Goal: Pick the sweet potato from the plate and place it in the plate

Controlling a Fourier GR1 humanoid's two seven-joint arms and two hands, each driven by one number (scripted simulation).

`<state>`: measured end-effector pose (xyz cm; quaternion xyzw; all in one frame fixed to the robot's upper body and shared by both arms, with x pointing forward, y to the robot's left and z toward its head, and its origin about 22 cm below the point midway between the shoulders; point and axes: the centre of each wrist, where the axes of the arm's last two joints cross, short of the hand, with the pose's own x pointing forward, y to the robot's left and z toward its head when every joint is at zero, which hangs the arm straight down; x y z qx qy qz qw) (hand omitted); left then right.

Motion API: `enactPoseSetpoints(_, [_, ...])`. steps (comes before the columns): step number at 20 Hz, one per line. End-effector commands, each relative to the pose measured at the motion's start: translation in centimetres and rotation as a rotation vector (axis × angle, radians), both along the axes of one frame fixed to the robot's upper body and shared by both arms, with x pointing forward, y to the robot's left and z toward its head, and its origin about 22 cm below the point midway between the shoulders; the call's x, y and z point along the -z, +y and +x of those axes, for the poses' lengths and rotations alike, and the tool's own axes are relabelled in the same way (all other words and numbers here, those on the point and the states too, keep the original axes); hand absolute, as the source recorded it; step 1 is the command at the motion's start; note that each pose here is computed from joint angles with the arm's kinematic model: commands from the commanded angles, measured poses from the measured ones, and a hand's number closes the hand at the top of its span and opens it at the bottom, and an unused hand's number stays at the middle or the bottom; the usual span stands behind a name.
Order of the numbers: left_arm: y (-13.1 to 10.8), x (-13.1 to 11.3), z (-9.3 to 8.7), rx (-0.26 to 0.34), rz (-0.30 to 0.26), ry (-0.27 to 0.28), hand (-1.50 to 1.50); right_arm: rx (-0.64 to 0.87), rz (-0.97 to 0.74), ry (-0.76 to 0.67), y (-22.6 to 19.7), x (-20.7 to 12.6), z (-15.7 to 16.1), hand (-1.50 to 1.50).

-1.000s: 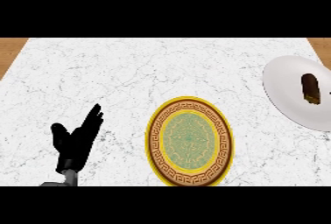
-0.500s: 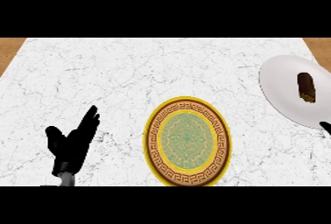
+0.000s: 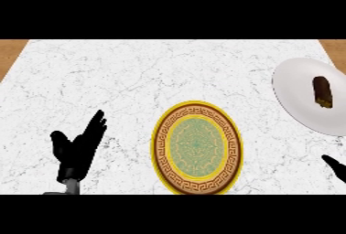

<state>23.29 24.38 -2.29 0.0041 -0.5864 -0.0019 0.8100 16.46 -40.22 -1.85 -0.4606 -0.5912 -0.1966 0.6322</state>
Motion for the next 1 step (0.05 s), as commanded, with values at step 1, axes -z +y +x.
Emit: enactPoseSetpoints(1, [-0.15,2.09,-0.93,0.003,0.012,0.056,0.00,0.007,-0.002,0.009,1.46,-0.87,-0.77,-1.50])
